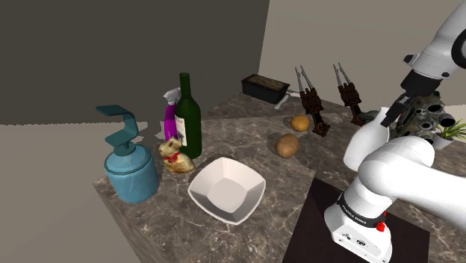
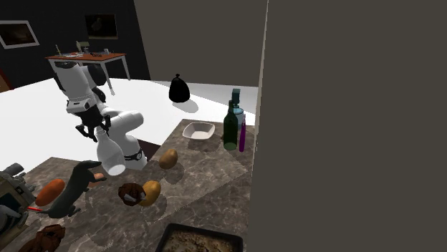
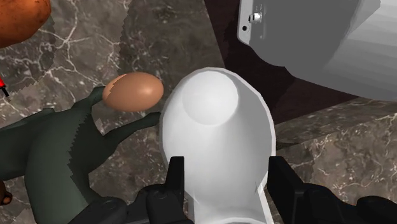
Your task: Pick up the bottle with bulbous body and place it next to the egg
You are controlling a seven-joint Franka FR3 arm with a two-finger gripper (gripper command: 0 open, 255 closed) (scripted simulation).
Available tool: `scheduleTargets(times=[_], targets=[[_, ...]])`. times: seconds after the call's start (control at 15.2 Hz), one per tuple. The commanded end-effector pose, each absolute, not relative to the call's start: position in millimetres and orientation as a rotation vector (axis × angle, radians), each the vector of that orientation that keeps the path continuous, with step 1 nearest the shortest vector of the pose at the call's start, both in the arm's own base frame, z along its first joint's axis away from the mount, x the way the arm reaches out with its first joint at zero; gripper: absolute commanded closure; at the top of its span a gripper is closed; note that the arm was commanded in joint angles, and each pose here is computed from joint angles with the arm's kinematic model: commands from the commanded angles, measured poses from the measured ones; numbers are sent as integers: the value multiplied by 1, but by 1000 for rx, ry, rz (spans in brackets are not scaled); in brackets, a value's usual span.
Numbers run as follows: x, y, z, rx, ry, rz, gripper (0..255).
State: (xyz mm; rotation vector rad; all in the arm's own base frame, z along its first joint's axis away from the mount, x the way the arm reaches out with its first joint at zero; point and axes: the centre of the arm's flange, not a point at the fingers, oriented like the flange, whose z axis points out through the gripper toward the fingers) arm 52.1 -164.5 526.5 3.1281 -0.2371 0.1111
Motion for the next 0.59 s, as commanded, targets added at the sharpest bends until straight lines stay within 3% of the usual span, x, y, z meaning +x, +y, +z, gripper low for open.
scheduleTargets(times=[0.0, 0.07, 0.13, 0.53], targets=[[52, -165, 527, 3128, -237, 112, 255], [52, -165, 527, 3128, -237, 112, 255], [52, -165, 527, 3128, -237, 112, 0], [51, -164, 540, 3128, -237, 112, 0]])
